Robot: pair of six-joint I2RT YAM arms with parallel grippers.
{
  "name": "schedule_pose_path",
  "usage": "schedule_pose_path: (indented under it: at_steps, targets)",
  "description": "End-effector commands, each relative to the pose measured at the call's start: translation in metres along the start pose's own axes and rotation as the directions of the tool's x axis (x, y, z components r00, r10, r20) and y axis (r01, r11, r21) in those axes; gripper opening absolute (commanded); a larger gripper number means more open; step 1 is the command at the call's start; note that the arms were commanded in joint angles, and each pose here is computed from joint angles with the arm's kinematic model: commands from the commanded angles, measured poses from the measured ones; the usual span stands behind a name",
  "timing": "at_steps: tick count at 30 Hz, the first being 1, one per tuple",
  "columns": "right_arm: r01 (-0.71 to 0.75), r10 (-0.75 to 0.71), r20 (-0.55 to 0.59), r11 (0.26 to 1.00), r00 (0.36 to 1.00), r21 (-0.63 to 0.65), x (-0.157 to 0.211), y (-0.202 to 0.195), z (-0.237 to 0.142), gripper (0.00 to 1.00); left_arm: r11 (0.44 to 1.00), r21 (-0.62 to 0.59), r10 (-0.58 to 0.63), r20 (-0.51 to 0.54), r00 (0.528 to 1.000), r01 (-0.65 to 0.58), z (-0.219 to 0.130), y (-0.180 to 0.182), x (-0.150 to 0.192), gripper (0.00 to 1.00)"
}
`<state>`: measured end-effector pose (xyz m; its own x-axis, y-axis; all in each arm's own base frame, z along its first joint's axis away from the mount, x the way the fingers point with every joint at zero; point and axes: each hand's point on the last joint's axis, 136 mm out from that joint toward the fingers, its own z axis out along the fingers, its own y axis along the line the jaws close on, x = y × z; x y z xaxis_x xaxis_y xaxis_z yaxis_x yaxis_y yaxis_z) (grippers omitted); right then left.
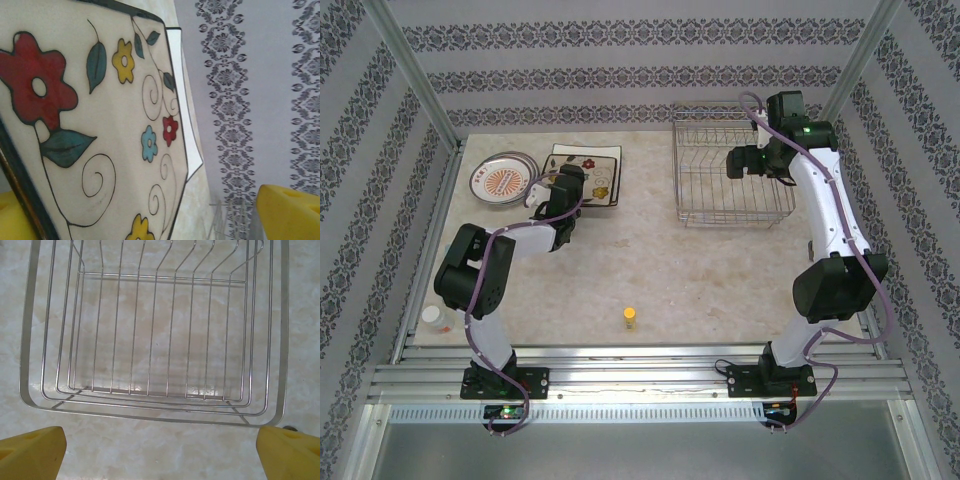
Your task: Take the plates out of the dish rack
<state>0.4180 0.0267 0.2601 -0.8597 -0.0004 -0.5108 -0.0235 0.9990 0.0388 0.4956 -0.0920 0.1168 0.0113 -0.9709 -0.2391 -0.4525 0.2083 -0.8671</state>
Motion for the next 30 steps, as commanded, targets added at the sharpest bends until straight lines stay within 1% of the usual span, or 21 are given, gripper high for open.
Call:
schedule_pose_path:
  at_steps: [1,6,18,26,30]
  targets:
    - [0.015,-0.015,0.041,1.000,0.999,-0.022,-0.004,0.006,-0.010,0.98,0.999,0.024,0.029,0.019,0.999,-0.030,-0.006,-0.018,-0.010,1.00]
    - [0.016,-0.015,0.050,0.999,0.999,-0.028,-0.005,0.006,-0.013,0.98,0.999,0.014,0.030,0.002,1.000,-0.030,-0.001,-0.012,-0.005,1.00]
    - [0.008,-0.006,0.063,0.999,0.998,-0.034,-0.009,0.004,-0.011,0.98,0.996,-0.012,0.090,-0.045,0.995,-0.090,0.014,-0.020,0.009,1.00]
    - [-0.001,0.005,0.070,0.999,0.998,-0.044,-0.012,-0.002,-0.010,0.98,0.993,-0.030,0.113,-0.072,0.991,-0.116,0.020,-0.015,0.017,1.00]
    - [-0.002,0.005,0.072,0.999,0.997,-0.050,-0.013,-0.002,-0.009,0.98,0.984,-0.041,0.165,-0.109,0.980,-0.171,0.020,-0.016,0.024,1.00]
